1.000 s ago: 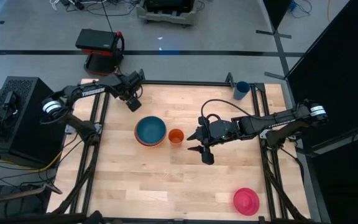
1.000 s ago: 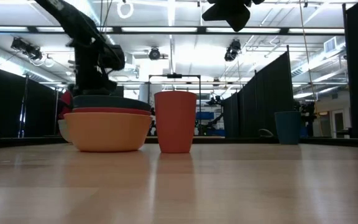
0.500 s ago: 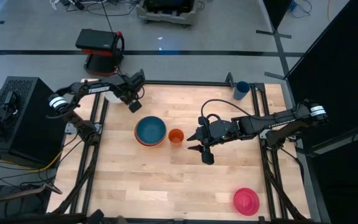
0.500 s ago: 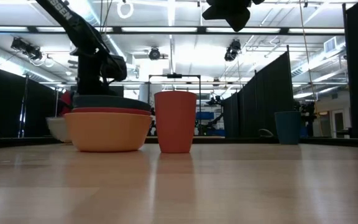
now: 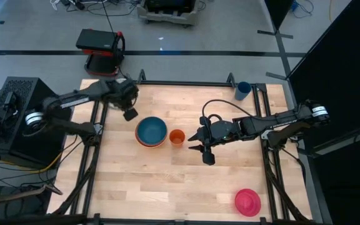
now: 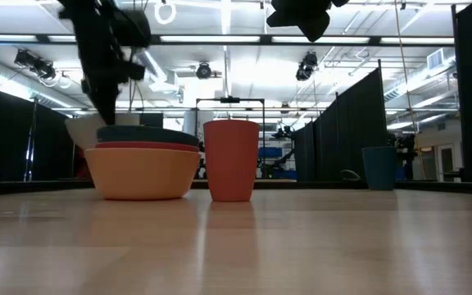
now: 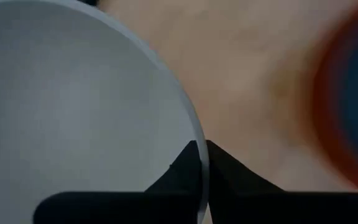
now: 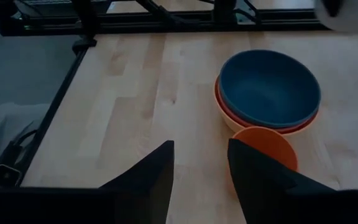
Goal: Nest bowls inside each other
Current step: Stack the white bowl on top of the stacked bowls
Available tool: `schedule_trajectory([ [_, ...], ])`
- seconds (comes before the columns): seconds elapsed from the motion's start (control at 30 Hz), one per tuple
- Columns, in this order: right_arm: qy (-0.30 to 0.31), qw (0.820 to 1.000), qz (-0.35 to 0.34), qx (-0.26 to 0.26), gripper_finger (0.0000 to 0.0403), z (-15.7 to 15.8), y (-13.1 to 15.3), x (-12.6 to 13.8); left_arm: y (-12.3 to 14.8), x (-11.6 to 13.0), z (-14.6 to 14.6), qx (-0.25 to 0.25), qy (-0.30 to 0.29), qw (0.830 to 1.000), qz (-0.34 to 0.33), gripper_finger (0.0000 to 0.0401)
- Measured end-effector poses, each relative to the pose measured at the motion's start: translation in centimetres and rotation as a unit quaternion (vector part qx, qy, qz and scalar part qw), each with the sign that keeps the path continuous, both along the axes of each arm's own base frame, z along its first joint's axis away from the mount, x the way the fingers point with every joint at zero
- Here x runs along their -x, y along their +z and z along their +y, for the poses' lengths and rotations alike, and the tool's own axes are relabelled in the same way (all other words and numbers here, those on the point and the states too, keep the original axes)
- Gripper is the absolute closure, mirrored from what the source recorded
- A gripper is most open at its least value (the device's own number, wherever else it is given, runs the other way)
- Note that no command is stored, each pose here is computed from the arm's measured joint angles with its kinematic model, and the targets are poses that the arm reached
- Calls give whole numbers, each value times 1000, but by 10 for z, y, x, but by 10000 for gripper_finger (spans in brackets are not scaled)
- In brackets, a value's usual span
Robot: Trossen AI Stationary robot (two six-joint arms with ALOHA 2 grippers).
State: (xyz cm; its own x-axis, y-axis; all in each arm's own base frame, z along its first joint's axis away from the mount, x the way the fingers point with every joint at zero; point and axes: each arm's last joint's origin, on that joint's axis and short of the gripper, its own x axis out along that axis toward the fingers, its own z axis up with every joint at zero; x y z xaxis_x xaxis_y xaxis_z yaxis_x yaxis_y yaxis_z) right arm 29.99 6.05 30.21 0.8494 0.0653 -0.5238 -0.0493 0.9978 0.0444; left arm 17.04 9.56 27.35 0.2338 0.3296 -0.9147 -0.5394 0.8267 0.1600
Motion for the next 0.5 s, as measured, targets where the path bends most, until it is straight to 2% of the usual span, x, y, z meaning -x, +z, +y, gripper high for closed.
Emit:
schedule_trajectory([
  [0.13,-20,1000,6,11,254,-6,-1,0,14,-10,-38,9,-78,996,-33,401],
  [0.5,-129,989,29,59,308,-21,5,17,23,-48,-90,12,-197,980,-30,401],
])
